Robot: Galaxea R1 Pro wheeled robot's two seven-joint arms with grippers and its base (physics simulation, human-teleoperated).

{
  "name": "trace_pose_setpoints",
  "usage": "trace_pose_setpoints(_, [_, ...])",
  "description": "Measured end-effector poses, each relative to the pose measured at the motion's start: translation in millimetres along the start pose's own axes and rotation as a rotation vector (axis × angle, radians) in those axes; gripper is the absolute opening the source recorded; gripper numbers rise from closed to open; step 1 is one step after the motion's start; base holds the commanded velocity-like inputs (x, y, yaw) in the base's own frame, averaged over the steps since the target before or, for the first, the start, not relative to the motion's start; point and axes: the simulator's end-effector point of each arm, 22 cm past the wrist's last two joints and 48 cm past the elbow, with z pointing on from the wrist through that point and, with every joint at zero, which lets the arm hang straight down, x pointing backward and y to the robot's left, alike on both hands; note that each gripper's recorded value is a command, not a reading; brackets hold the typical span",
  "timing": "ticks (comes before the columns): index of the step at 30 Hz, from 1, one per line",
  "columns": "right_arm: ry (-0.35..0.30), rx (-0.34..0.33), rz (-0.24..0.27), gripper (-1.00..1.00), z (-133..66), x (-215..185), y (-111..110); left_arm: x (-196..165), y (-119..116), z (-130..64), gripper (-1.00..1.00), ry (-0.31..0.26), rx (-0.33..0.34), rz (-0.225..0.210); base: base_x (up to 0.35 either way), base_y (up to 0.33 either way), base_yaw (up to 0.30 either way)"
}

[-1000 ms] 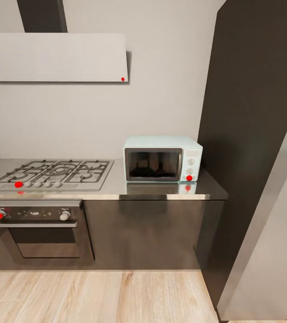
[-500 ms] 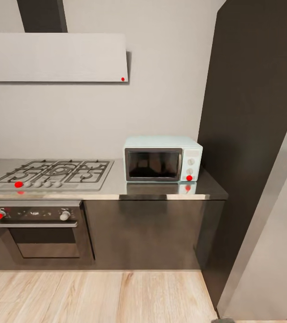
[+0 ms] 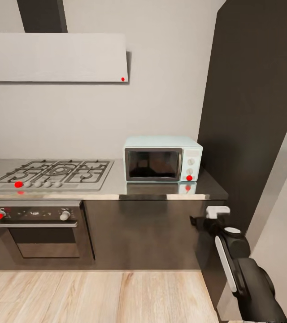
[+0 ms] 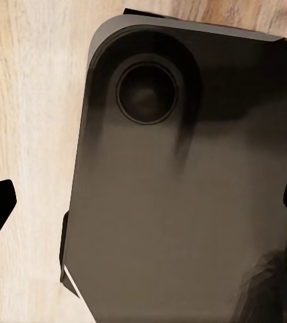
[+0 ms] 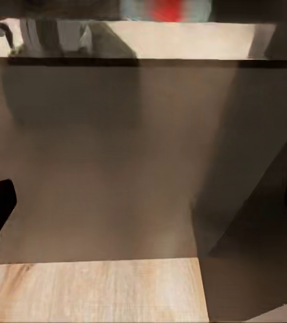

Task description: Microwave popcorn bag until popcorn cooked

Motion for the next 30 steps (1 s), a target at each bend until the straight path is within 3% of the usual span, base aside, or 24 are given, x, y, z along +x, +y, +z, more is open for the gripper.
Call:
trace_pose_setpoints(2, [-0.120, -0.003, -0.004, 1.00, -1.3, -28, 2, 0, 0, 0.0, 1.00, 0.000, 0.000, 0.000, 0.000, 0.000, 0.000])
trace_pose_setpoints(4, [-0.138, -0.007, -0.005, 1.00, -1.7, -32, 4, 0, 0, 0.0, 1.00, 0.000, 0.000, 0.000, 0.000, 0.000, 0.000])
trace_pose_setpoints(11, [-0.125, -0.004, -0.008, 1.00, -1.7, -29, 3, 0, 0, 0.0, 1.00, 0.000, -0.002, -0.004, 0.012, 0.000, 0.000])
trace_pose_setpoints(30, [-0.158, -0.001, -0.002, 1.00, -3.8, -37, 2, 0, 0, -0.1, 1.00, -0.001, 0.000, -0.007, 0.306, 0.000, 0.000])
